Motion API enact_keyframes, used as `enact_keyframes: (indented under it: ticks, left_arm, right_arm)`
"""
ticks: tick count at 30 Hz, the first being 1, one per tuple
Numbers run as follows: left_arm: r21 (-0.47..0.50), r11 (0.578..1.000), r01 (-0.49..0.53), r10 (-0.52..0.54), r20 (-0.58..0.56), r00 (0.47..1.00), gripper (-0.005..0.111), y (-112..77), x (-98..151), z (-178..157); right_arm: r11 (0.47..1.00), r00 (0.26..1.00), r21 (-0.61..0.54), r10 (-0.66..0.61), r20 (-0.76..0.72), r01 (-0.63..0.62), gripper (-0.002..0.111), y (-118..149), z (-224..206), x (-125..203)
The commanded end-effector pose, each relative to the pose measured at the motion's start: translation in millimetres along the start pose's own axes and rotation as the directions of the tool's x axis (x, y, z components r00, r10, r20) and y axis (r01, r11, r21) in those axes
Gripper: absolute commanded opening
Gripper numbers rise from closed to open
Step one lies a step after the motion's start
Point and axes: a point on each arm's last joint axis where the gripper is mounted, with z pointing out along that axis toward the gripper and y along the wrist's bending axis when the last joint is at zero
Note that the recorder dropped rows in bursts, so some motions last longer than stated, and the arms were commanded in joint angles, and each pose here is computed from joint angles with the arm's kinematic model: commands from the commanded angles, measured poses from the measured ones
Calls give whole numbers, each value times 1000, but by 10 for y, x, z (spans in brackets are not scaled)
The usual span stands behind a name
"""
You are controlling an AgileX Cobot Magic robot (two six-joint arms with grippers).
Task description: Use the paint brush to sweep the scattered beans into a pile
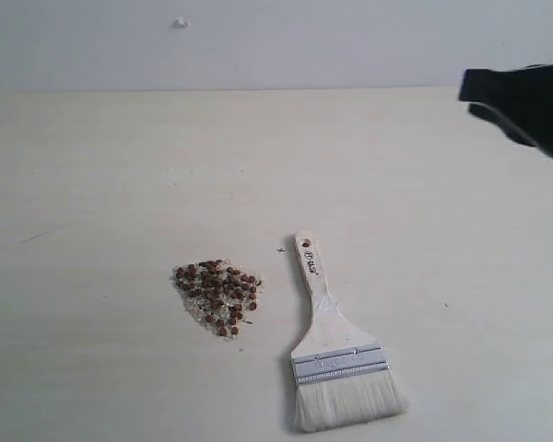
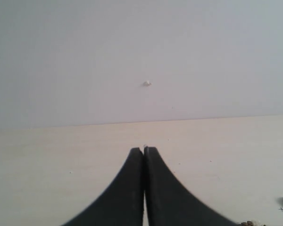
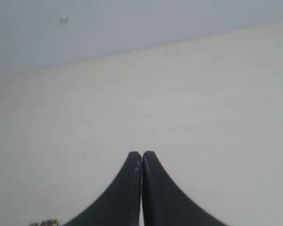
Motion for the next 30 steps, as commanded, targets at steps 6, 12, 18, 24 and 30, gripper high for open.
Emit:
enact_keyframes:
  ticks: [6, 12, 18, 24, 30]
  left_arm:
    - [8, 1000, 5, -5, 1, 1000, 0, -5, 7, -2]
    - [8, 1000, 5, -5, 1, 1000, 0, -5, 7, -2]
    - [8, 1000, 5, -5, 1, 1000, 0, -5, 7, -2]
    - [8, 1000, 5, -5, 1, 1000, 0, -5, 7, -2]
    - [8, 1000, 5, -5, 1, 1000, 0, -5, 7, -2]
  right_arm:
    - [994, 930, -11, -100, 353, 111, 0, -84, -959, 178]
    - [982, 898, -112, -89, 431, 151, 0, -47, -1257, 346]
    - [978, 866, -129, -81, 493, 166, 0, -35, -1399, 351]
    - [977, 862, -131, -80, 501, 167, 0, -34, -1416, 352]
    - [977, 862, -133, -78, 500, 165, 0, -34, -1416, 352]
